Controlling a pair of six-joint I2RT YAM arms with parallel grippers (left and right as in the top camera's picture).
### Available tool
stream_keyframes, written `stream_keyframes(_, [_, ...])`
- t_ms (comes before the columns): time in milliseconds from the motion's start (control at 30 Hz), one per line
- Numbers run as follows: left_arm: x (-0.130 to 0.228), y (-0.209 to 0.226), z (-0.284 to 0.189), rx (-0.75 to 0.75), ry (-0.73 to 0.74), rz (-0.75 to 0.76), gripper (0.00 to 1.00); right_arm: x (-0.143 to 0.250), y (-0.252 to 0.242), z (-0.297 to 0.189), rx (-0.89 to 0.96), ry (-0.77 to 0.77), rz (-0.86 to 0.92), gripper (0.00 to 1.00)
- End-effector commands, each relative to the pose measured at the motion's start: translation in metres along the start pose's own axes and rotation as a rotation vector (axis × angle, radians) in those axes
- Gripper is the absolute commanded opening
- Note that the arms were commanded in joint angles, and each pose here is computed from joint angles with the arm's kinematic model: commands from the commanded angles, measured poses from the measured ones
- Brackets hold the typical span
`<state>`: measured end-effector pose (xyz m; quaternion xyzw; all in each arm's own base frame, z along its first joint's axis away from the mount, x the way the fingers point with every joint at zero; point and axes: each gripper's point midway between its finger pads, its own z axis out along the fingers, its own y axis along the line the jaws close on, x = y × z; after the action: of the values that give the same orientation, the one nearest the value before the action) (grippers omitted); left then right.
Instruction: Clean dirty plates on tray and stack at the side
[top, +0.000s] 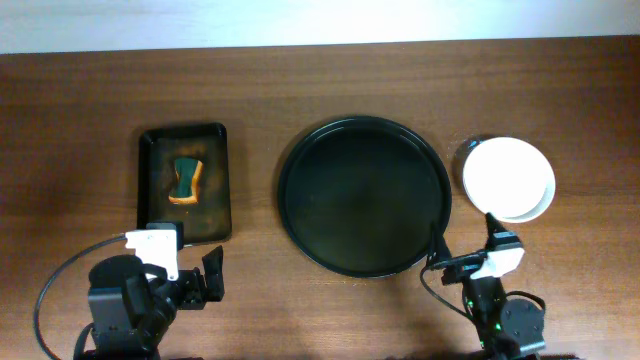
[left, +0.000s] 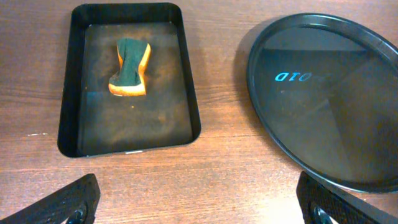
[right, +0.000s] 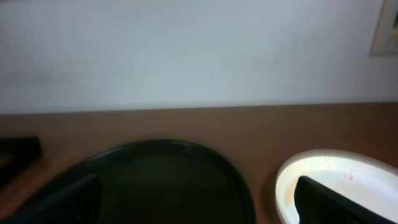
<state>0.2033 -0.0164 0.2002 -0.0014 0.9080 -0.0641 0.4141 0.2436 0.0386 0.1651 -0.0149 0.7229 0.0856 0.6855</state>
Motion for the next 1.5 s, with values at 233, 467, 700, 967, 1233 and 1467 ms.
stream_keyframes(233, [0.001,-0.001,0.0,0.009,0.0,0.014,0.99,0.007,-0.018,-0.001,0.059,0.026,0.011,0.99])
stream_keyframes(467, [0.001,-0.001,0.0,0.009,0.0,0.014,0.99,0.008,-0.018,-0.001,0.059,0.026,0.011,0.99])
stream_keyframes(700, [0.012,0.009,0.004,-0.044,-0.098,0.034,0.99,0.007,-0.018,-0.001,0.059,0.026,0.011,0.99])
stream_keyframes(967, [-0.013,0.012,0.045,-0.017,-0.724,0.117,0.99,0.008,-0.018,-0.001,0.059,0.026,0.011,0.99])
stream_keyframes(1233, [0.002,0.018,0.057,-0.04,-0.646,0.099,0.99,0.008,-0.018,-0.001,0.059,0.026,0.011,0.99])
stream_keyframes(1467, [0.002,0.018,0.057,-0.04,-0.646,0.099,0.99,0.008,-0.018,-0.001,0.059,0.026,0.011,0.99])
